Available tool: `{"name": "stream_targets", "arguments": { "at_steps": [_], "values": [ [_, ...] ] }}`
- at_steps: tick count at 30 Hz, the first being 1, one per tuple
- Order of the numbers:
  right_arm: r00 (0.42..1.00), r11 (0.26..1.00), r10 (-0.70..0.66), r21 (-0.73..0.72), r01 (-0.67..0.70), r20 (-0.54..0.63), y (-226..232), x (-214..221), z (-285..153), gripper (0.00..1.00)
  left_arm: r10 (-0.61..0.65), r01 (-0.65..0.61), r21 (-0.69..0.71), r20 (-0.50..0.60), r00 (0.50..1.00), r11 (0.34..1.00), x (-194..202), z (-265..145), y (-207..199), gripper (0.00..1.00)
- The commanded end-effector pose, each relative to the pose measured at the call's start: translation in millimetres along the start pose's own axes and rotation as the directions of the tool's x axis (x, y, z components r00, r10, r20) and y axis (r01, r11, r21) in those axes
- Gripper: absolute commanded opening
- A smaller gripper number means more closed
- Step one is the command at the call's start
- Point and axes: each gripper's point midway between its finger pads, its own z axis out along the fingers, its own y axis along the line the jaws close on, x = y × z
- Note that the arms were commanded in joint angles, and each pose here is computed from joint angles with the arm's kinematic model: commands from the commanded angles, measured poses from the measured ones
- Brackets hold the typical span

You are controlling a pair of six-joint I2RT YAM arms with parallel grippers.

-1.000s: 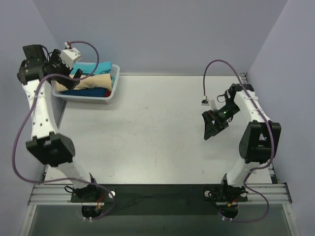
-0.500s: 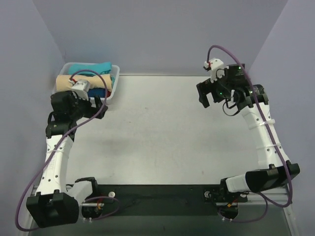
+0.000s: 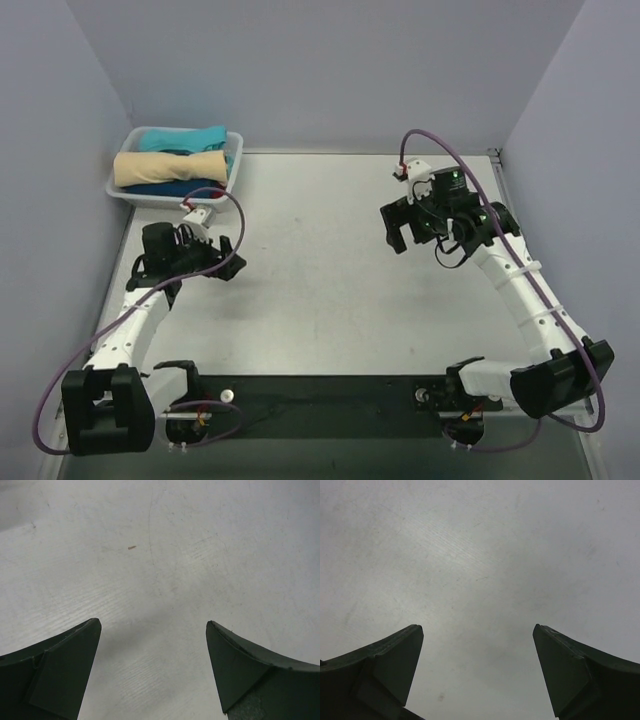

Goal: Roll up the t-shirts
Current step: Reset both arms

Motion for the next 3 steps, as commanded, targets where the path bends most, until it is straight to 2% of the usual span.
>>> {"name": "stream_targets", "arguments": {
  "at_steps": [1, 3],
  "values": [
    [0.998, 0.997, -0.017, -0.072, 0.021, 0.053, 15.4, -7.4, -10.0, 1.00, 0.082, -0.084, 0.033, 0.071, 0.994, 0.996, -16.4, -1.4, -6.6, 0.97],
    [0.999, 0.995, -0.015, -0.095, 0.019, 0.043, 17.6, -7.5, -5.8, 1.00, 0.105, -0.107, 0.025, 0.074, 0.992, 0.994, -18.6, -2.1, -5.1, 0.97]
  ]
}}
